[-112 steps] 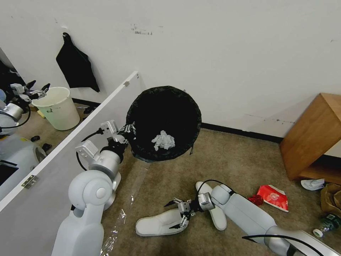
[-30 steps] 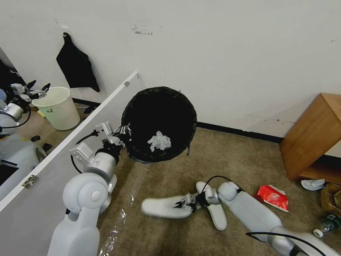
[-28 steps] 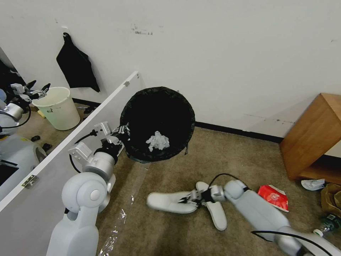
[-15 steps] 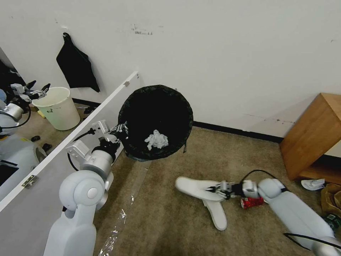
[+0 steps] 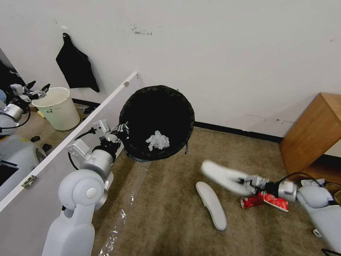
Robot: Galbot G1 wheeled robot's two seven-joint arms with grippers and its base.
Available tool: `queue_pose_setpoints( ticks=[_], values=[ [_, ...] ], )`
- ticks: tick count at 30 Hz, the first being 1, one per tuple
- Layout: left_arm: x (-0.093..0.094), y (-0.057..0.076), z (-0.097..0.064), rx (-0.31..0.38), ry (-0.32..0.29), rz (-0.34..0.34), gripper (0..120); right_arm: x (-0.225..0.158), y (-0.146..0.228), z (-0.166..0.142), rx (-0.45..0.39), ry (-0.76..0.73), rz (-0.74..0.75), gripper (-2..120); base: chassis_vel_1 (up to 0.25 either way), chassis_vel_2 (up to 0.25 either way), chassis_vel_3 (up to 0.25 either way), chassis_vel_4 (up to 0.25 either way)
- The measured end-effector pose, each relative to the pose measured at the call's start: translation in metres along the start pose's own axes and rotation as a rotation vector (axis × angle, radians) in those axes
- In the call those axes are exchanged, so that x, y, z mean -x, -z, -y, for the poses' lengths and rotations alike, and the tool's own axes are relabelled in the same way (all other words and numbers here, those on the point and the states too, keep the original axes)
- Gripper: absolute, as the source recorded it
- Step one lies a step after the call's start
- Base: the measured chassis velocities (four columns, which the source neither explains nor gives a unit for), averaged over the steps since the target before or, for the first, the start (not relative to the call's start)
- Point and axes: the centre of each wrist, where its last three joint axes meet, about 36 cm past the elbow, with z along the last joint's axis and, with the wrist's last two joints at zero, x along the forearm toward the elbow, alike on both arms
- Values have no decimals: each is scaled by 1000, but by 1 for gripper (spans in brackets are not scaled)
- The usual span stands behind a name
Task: Pick up the trash bin, then pick up the garbage from the floor and place it into the trash bin.
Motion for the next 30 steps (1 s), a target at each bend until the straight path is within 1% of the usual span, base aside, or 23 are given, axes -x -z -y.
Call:
queue_pose_setpoints(
  ticks=[3,5,6,8,9,11,12,14,15,16,17,19,20,22,23,25,26,28,29,30],
  values=[
    [0,0,0,0,1,-2,4,-2,5,2,-1,-22,16,0,0,0,0,0],
    [0,-1,-2,-6,8,-19,4,-12,39,18,20,-193,147,0,0,0,0,0],
    [0,-1,-2,-6,8,-19,4,-12,39,18,20,-193,147,0,0,0,0,0],
    [1,-1,-5,-6,15,-29,4,-18,64,27,73,-337,264,0,0,0,0,0],
    [1,-1,-5,-6,15,-29,4,-18,64,27,73,-337,264,0,0,0,0,0],
    [3,-2,-6,-8,23,-46,4,-17,106,33,139,-472,433,0,0,0,0,0],
    [3,-2,-6,-8,23,-46,4,-17,106,33,139,-472,433,0,0,0,0,0],
    [5,-2,-6,-16,23,-66,4,-9,150,35,183,-518,588,0,0,0,0,0],
    [5,-2,-6,-16,23,-66,4,-9,150,35,183,-518,588,0,0,0,0,0],
    [5,-2,-6,-14,26,-72,4,-5,175,34,198,-515,670,0,0,0,0,0],
    [5,-2,-6,-14,26,-72,4,-5,175,34,198,-515,670,0,0,0,0,0],
    [5,-2,-7,-11,27,-79,4,-1,202,32,197,-497,745,0,0,0,0,0],
    [5,-2,-7,-11,27,-79,4,-1,202,32,197,-497,745,0,0,0,0,0],
    [5,-3,-7,-10,28,-92,4,3,222,29,204,-465,801,0,0,0,0,0],
    [5,-3,-7,-10,28,-92,4,3,222,29,204,-465,801,0,0,0,0,0],
    [5,-4,-8,-15,30,-117,4,13,241,24,219,-407,853,0,0,0,0,0],
    [5,-4,-8,-15,30,-117,4,13,241,24,219,-407,853,0,0,0,0,0],
    [6,-5,-7,-27,26,-152,4,20,256,21,217,-347,880,0,0,0,0,0],
    [6,-5,-7,-27,26,-152,4,20,256,21,217,-347,880,0,0,0,0,0],
    [6,-6,-6,-38,21,-177,4,24,263,20,215,-314,891,0,0,0,0,0]
  ],
)
